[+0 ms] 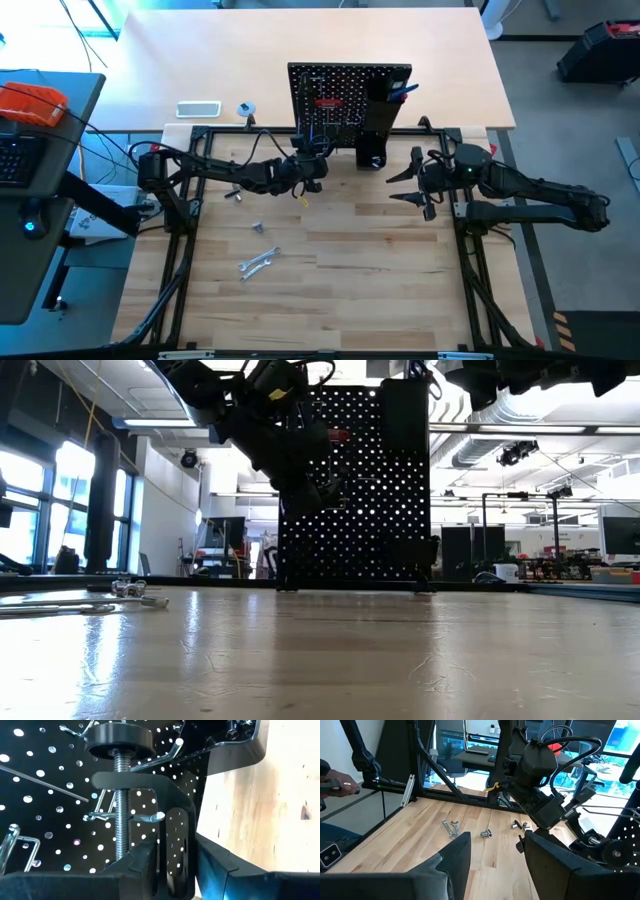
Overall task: Hang tools onto peg board
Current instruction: Hang the c-clamp on the peg board, then hang the wrench on the peg board
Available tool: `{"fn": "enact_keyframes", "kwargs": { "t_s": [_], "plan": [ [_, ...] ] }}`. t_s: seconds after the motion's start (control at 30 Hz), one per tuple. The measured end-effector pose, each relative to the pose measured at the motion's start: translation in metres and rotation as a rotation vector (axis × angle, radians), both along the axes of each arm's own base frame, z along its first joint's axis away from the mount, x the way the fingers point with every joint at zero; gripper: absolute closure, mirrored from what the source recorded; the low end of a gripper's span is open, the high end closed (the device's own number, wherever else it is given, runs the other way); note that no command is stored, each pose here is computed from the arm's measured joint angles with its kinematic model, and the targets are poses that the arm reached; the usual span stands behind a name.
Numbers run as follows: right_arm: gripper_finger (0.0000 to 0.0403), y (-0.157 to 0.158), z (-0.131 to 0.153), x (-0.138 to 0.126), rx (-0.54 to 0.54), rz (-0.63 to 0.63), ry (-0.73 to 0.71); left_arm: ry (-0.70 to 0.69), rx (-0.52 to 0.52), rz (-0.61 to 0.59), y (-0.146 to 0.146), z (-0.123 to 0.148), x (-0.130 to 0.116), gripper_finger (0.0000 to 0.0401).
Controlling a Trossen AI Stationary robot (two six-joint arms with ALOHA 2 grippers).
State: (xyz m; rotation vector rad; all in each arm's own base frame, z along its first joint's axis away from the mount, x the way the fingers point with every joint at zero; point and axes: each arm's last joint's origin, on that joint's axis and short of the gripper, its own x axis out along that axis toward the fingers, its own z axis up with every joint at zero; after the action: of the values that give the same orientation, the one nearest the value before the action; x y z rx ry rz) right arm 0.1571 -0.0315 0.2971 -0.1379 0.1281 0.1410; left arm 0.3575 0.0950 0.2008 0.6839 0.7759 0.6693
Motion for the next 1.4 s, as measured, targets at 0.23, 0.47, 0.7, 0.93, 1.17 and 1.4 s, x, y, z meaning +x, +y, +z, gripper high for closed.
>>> {"fn": "enact_keyframes", "kwargs": {
  "t_s": [0.23,0.47,0.7,0.93,1.17,1.4],
  "plan": [
    [0.0226,0.0,0.0,0.0,0.004,-0.001,0.001,-0.021,-0.015,0.011,0.0,0.0,0.0,0.0257],
    [0.0226,0.0,0.0,0.0,0.004,-0.001,0.001,-0.027,-0.02,0.026,0.0,-0.001,0.0,0.0178],
    [0.0226,0.0,0.0,0.0,0.005,0.0,0.002,-0.032,-0.016,0.045,-0.001,-0.001,0.0,0.0151],
    [0.0226,0.0,-0.001,0.0,0.009,-0.001,0.01,-0.031,-0.026,0.041,-0.007,-0.001,0.0,0.0151],
    [0.0226,0.0,-0.002,0.0,0.011,-0.001,0.016,-0.002,-0.055,0.064,-0.016,-0.002,-0.004,0.0151],
    [0.0226,0.0,-0.003,0.0,0.02,-0.002,0.029,-0.029,-0.08,0.074,-0.022,0.004,-0.008,0.0151]
  ]
}}
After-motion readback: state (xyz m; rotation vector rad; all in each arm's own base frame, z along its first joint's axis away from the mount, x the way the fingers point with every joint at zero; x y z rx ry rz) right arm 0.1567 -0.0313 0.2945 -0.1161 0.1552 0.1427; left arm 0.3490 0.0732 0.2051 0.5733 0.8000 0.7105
